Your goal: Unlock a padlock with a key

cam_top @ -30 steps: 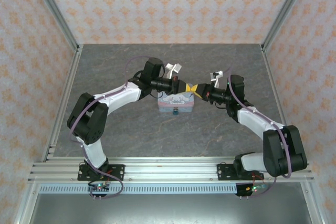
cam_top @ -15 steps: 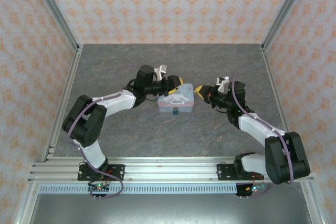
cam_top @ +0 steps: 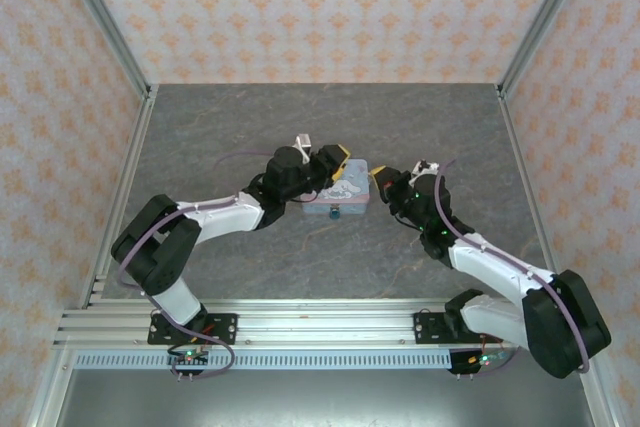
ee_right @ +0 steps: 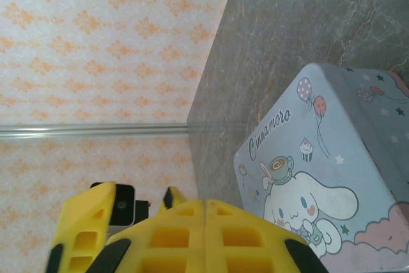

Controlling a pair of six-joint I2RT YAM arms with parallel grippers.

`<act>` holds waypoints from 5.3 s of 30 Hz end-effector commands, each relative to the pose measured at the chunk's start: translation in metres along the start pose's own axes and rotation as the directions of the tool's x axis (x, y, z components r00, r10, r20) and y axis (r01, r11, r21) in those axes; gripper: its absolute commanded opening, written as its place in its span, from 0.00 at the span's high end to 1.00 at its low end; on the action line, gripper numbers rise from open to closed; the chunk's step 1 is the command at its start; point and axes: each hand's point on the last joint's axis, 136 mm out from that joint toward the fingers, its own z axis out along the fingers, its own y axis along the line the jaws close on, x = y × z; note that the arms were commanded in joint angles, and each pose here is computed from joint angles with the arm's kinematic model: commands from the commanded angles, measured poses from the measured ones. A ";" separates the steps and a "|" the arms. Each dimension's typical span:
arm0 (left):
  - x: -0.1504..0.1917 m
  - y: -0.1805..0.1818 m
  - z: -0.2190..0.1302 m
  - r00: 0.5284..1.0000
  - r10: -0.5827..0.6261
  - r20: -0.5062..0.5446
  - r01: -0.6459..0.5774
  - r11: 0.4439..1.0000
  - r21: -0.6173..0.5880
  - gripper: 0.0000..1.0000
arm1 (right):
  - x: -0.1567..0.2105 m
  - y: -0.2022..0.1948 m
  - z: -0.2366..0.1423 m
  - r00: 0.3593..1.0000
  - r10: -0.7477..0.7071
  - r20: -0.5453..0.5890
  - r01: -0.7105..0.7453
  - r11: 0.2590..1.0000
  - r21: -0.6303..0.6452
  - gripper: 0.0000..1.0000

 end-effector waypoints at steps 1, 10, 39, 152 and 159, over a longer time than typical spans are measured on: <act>-0.001 -0.020 0.009 0.999 -0.014 0.032 0.012 0.998 0.065 0.60 | -0.012 0.024 0.003 0.997 0.017 0.069 -0.013 0.998 -0.057 1.00; 0.016 -0.005 0.020 1.000 -0.018 0.008 0.018 0.999 0.035 0.61 | -0.013 0.025 0.005 0.997 0.017 0.072 -0.013 0.998 -0.060 1.00; 0.028 0.001 0.043 0.999 -0.034 -0.003 0.034 0.998 0.048 1.00 | -0.018 0.019 -0.004 0.997 -0.016 0.078 0.020 0.998 -0.053 0.78; 0.038 0.159 -0.079 0.689 0.574 -0.442 -0.724 0.570 -0.388 0.35 | -0.002 -0.012 0.080 0.987 0.065 -0.148 -0.066 0.998 -0.001 1.00; 0.038 0.176 -0.053 0.668 0.596 -0.446 -0.743 0.561 -0.364 0.39 | 0.007 -0.019 0.091 0.983 0.068 -0.172 -0.065 0.998 0.021 1.00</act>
